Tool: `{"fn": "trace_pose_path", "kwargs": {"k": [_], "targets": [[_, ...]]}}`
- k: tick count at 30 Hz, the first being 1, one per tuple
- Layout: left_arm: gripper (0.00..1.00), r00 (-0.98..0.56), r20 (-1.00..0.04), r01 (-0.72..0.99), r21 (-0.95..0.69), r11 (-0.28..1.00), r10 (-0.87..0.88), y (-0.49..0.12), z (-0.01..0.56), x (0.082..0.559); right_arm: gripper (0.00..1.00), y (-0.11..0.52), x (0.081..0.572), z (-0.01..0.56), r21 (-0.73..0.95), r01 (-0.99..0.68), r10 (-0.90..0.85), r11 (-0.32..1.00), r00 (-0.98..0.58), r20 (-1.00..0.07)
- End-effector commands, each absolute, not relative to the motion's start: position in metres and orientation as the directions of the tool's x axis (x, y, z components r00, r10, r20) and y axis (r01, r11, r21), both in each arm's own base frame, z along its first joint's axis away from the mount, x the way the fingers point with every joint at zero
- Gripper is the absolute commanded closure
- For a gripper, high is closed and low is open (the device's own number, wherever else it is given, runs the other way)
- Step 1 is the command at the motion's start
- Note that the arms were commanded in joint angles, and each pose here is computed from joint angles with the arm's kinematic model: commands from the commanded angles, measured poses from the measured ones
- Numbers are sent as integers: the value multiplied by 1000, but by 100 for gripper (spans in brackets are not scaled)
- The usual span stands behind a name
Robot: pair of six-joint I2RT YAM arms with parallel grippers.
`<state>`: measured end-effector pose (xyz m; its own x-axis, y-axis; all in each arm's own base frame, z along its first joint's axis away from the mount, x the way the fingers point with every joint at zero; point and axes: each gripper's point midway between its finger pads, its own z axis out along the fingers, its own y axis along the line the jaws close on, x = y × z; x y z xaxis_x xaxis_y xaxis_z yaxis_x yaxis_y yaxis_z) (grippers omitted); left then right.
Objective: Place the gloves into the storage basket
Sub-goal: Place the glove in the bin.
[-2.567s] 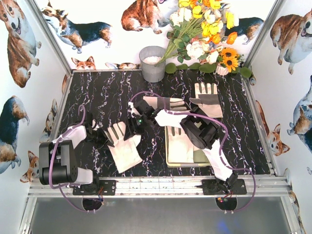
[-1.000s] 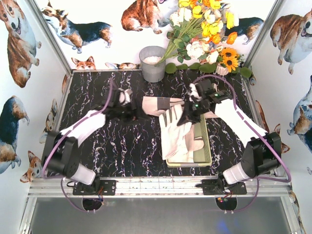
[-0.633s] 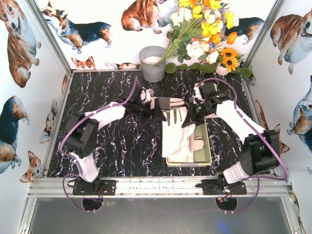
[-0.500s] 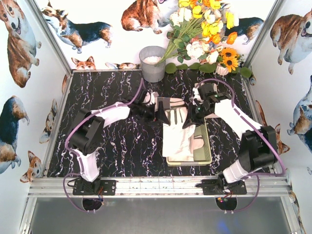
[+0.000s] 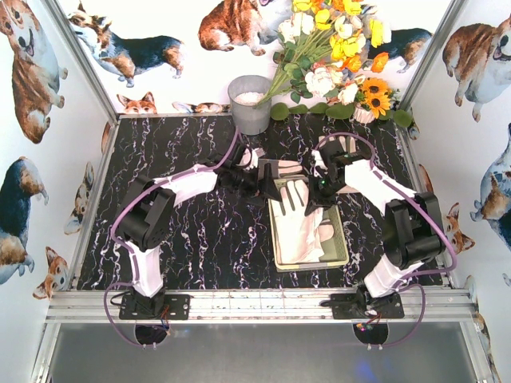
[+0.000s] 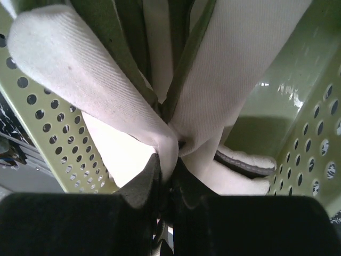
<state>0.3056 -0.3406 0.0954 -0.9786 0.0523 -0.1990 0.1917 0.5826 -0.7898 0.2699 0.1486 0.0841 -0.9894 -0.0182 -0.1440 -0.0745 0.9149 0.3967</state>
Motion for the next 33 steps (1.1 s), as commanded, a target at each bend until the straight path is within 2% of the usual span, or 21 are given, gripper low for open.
{"fn": "trace_pose_path", "kwargs": {"k": [1,12,20,27,33], "targets": [[22,-977,-203,205,-788,581,69,-351,94,309,100,154,290,86,415,-103,-20,904,-980,-200],[26,-978,-191,203,-788,581,82,-358,92,307,100,168,293,83,488,4,97,873,-981,-166],[37,-980,-175,196,-770,608,94,-354,87,304,100,175,294,89,548,130,240,826,-962,-134],[40,-979,-170,205,-763,612,116,-352,86,302,100,178,297,90,588,230,360,776,-926,-113],[43,-979,-161,204,-739,642,126,-347,81,302,100,173,295,89,573,266,398,775,-910,-114]]}}
